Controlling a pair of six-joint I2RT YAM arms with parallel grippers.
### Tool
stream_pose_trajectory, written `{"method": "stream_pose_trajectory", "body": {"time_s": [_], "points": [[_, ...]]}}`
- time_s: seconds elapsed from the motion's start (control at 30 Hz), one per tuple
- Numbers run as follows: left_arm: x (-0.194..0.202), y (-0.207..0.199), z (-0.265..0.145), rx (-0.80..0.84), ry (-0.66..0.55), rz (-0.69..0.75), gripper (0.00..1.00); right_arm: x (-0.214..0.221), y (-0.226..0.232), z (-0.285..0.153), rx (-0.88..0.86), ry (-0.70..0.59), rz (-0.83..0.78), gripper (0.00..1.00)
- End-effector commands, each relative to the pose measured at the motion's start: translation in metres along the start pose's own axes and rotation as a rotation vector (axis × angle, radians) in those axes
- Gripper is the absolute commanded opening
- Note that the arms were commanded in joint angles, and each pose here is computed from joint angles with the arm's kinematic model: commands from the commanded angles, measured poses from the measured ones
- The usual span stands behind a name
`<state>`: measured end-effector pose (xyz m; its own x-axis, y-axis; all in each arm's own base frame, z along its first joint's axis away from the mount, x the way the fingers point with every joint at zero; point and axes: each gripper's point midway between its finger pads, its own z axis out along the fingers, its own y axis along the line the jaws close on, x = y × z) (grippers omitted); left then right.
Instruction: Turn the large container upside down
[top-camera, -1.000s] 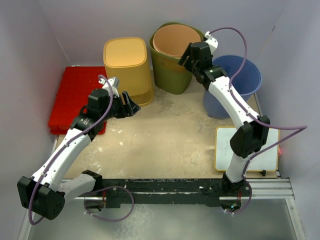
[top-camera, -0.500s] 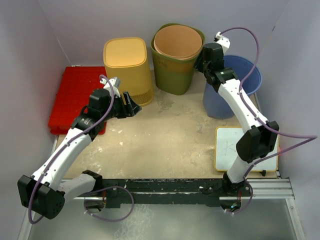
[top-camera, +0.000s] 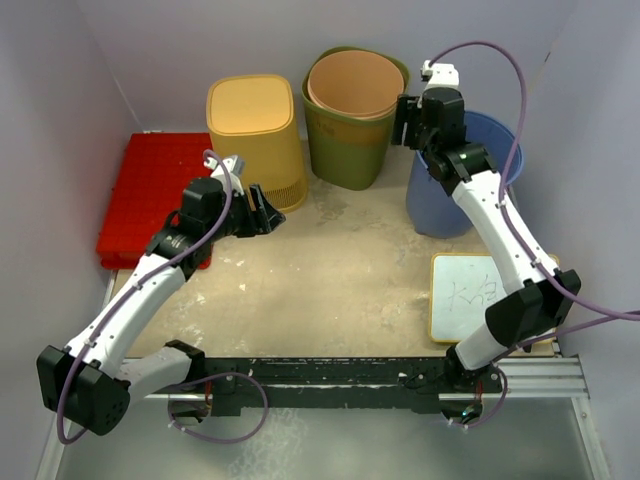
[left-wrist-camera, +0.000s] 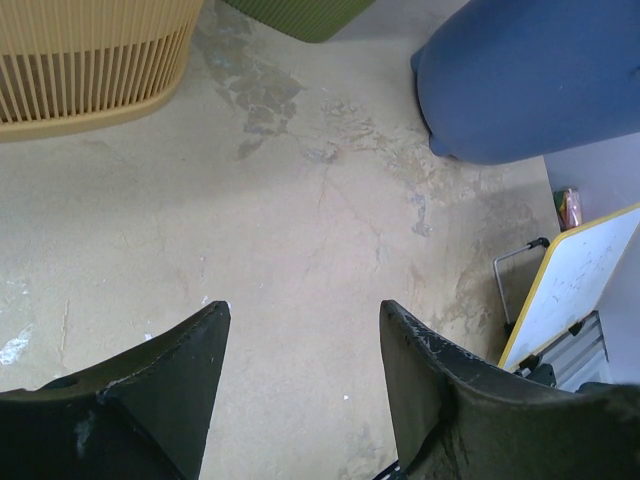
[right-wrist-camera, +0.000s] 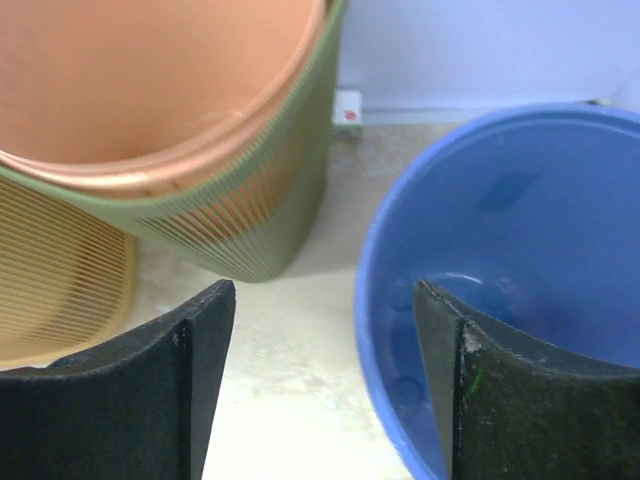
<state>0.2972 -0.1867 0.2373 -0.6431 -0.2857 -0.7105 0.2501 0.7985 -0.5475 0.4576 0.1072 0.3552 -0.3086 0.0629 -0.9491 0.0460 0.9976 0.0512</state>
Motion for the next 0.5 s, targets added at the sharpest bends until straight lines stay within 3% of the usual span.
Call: {"method": "stream_pose_trajectory", "body": {"time_s": [0.0, 0.2, 0.37, 0.47], "points": [[-0.016, -0.017, 0.002, 0.057, -0.051, 0.005, 0.59, 0.028, -0.029, -0.003, 0.101, 0.093, -0.204, 0.77], [-0.014, -0.019, 0.006, 0.063, -0.042, 0.008, 0.59, 0.073, -0.026, 0.014, 0.077, 0.254, -0.292, 0.73], [-0.011, -0.015, 0.008, 0.045, -0.042, 0.005, 0.59, 0.064, -0.014, 0.013, 0.012, 0.219, -0.28, 0.36], [-0.009, -0.013, 0.01, 0.042, -0.037, -0.006, 0.59, 0.047, -0.008, 0.002, -0.012, 0.189, -0.293, 0.02]]}}
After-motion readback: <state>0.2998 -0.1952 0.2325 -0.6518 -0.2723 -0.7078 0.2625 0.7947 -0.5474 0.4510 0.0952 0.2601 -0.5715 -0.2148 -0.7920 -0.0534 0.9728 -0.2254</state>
